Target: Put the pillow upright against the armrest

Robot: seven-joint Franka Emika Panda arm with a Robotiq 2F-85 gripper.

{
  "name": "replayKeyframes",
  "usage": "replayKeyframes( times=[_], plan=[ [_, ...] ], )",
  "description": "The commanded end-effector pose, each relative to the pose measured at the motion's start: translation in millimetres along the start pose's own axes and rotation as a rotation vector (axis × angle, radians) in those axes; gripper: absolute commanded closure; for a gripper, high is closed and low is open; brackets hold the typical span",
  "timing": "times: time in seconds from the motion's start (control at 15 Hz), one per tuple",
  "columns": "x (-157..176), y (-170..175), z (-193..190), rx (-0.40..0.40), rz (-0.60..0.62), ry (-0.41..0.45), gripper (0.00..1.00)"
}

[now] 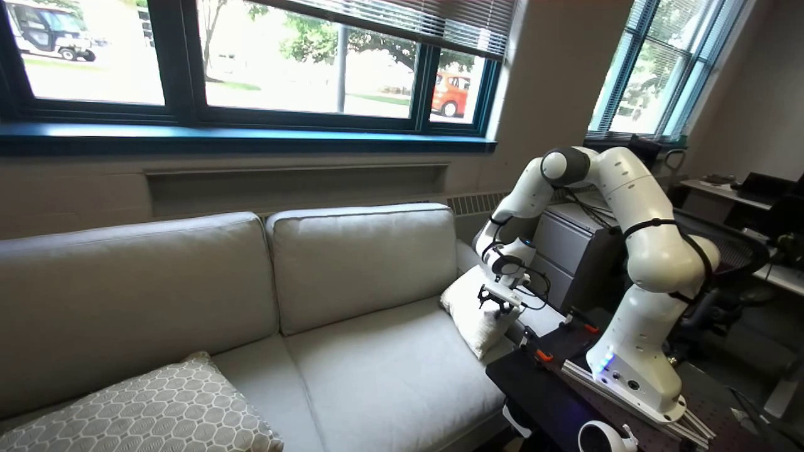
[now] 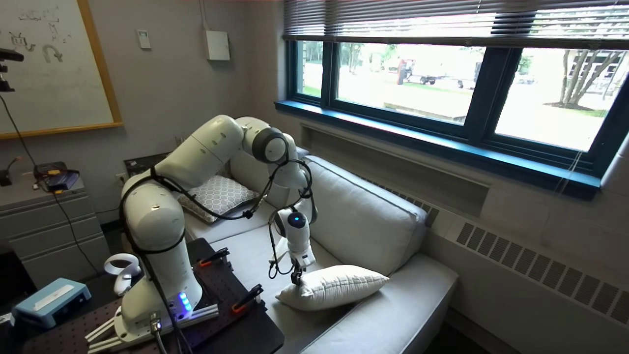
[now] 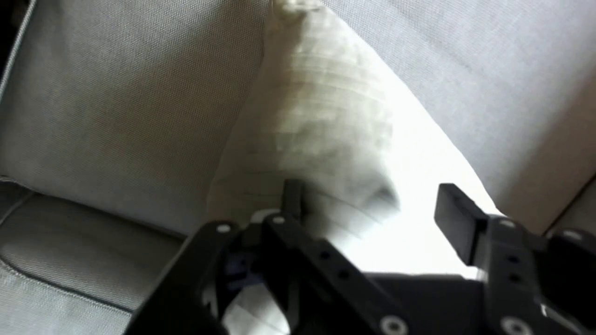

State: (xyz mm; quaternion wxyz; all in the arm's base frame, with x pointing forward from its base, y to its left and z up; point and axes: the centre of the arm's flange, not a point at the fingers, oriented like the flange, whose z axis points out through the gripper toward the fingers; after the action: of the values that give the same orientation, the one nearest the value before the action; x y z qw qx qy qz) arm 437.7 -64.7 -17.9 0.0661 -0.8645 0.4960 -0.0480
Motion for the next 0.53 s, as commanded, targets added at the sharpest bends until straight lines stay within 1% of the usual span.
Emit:
replayKeyframes(
  times=[0.0,0.13,0.27,0.33,0.47],
  plan=[
    [-5.9,-9.0,-48.8,0.019,0.000,-0.003,0.00],
    [-13.4,-9.1,-72.1,0.032,-0.012,0.014,0.00],
    [-21.7,-13.2,-93.5,0.051,-0.057,-0.003,0.00],
    [-27.1,-17.6,-102.8,0.054,-0.099,-0.020,0.00],
    [-37.8,-25.7,-115.5,0.047,-0.220,-0.058,0.00]
  ],
)
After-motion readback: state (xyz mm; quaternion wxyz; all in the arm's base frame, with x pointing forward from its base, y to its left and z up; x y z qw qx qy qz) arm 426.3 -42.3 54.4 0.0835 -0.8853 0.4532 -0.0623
